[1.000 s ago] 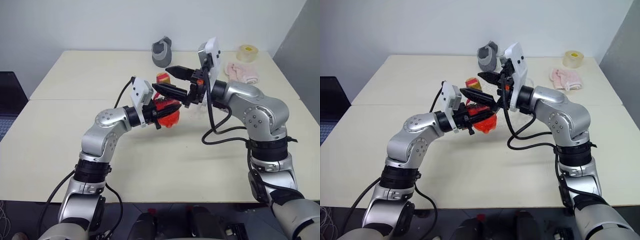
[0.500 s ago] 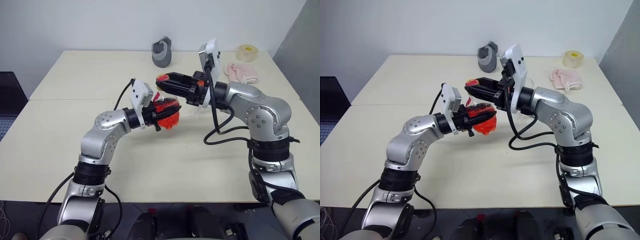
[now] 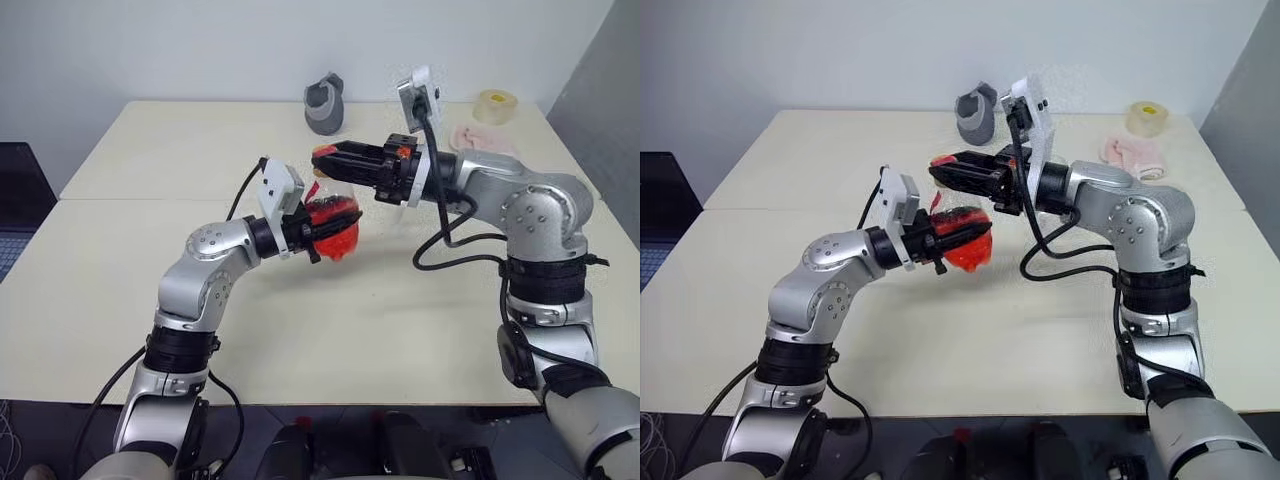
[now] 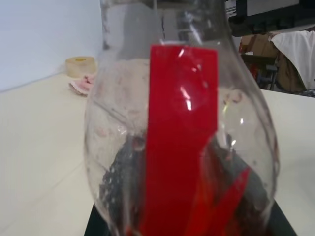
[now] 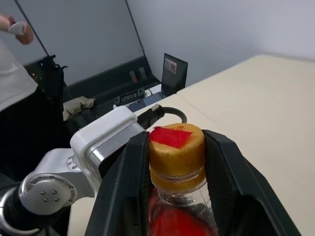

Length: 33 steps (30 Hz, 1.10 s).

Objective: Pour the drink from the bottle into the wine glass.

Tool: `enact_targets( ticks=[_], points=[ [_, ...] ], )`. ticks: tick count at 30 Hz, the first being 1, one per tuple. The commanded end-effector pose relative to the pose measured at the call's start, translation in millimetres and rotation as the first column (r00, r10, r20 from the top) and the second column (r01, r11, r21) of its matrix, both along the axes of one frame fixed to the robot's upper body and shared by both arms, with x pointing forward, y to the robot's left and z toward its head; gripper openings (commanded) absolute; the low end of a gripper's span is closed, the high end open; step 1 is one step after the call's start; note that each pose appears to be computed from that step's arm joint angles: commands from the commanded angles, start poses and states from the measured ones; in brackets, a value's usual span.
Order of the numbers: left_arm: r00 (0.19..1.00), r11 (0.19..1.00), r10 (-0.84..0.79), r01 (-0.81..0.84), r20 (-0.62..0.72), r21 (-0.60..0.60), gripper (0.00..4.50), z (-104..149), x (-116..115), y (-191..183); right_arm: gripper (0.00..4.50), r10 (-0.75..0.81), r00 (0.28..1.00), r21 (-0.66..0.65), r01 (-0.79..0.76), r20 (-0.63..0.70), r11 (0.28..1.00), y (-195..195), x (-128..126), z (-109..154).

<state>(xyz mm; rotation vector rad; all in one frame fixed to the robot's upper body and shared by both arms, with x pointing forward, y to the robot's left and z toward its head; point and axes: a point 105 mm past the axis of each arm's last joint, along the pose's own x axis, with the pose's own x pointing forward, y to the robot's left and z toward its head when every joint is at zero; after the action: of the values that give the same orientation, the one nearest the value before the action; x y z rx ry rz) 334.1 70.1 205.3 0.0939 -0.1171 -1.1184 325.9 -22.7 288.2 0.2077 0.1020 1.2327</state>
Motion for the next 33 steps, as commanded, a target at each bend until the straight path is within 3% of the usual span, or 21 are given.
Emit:
enact_targets(
  ticks=[1, 9, 15, 20, 33],
  points=[
    [0.997, 1.0, -0.022, 0.022, 0.07, -0.003, 1.24, 14, -8, -3, 1.24, 0.04, 0.999, 0.107, -0.041, 0.006, 0.993, -7, -13, 29],
    [0.997, 1.0, -0.028, 0.028, 0.071, -0.005, 1.24, 14, -6, -5, 1.24, 0.041, 0.999, 0.131, -0.037, -0.022, 0.991, -9, -18, 35],
    [0.997, 1.0, -0.026, 0.026, 0.076, -0.006, 1.24, 15, -5, -4, 1.24, -0.028, 0.968, 0.046, 0.017, 0.249, 0.999, -8, -23, 38],
    [0.996, 1.0, -0.027, 0.027, 0.079, -0.005, 1.24, 15, -4, -4, 1.24, -0.027, 0.916, -0.005, 0.032, 0.4, 0.999, -5, -25, 34],
    [0.996, 1.0, -0.028, 0.029, 0.084, -0.01, 1.24, 17, -4, -6, 1.24, -0.054, 0.861, -0.035, 0.083, 0.505, 0.996, -8, -16, 28]
  ],
)
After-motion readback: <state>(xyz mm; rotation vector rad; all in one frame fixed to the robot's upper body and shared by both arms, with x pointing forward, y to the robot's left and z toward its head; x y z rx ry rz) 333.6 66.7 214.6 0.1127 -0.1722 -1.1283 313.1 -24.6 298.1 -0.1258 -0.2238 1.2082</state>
